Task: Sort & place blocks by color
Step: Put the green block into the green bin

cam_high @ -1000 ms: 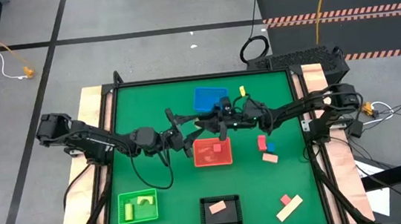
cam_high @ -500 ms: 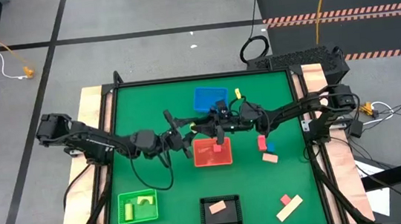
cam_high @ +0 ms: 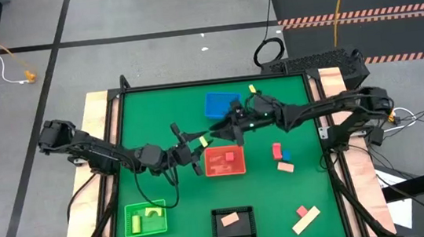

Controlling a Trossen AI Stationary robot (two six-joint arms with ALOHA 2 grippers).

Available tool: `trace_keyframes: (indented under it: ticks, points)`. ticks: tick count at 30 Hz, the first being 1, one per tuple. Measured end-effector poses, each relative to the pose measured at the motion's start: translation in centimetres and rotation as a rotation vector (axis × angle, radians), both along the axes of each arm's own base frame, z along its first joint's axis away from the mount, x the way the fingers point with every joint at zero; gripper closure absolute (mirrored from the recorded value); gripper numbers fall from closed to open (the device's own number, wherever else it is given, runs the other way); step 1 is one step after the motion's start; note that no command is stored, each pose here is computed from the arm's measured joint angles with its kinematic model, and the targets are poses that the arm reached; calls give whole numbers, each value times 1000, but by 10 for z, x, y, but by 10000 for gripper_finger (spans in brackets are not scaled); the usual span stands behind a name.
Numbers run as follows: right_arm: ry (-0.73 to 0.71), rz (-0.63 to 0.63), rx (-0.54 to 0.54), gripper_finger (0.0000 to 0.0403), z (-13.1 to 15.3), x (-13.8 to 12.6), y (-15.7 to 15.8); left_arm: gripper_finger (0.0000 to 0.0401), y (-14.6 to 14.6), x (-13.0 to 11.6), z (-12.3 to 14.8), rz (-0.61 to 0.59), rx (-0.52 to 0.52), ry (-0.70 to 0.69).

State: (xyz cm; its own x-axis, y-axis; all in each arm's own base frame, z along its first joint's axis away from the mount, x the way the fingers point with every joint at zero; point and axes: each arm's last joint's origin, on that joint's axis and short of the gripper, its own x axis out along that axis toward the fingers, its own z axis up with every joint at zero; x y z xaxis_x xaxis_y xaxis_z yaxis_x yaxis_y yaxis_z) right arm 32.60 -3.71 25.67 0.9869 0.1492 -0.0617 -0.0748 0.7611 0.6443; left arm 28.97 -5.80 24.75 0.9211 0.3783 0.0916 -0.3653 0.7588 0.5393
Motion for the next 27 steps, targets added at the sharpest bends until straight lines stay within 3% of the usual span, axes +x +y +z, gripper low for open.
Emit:
trace_keyframes:
  ticks: [6,11,15,18,21,27]
  points:
    - [219,4,-16,174,5,-27,2,266,-16,-6,-8,-34,-130,54]
    - [392,19,8,167,5,-48,9,266,-34,-26,-13,-91,-356,167]
    - [487,19,32,174,2,-58,11,266,-37,-50,-9,-153,-657,254]
    - [552,11,61,178,-2,-63,11,266,-36,-68,-5,-237,-996,358]
    - [561,11,64,179,-5,-63,11,266,-40,-87,-8,-231,-1277,531]
    - [609,11,68,179,-19,-68,12,266,-70,-115,-18,-131,-1628,792]
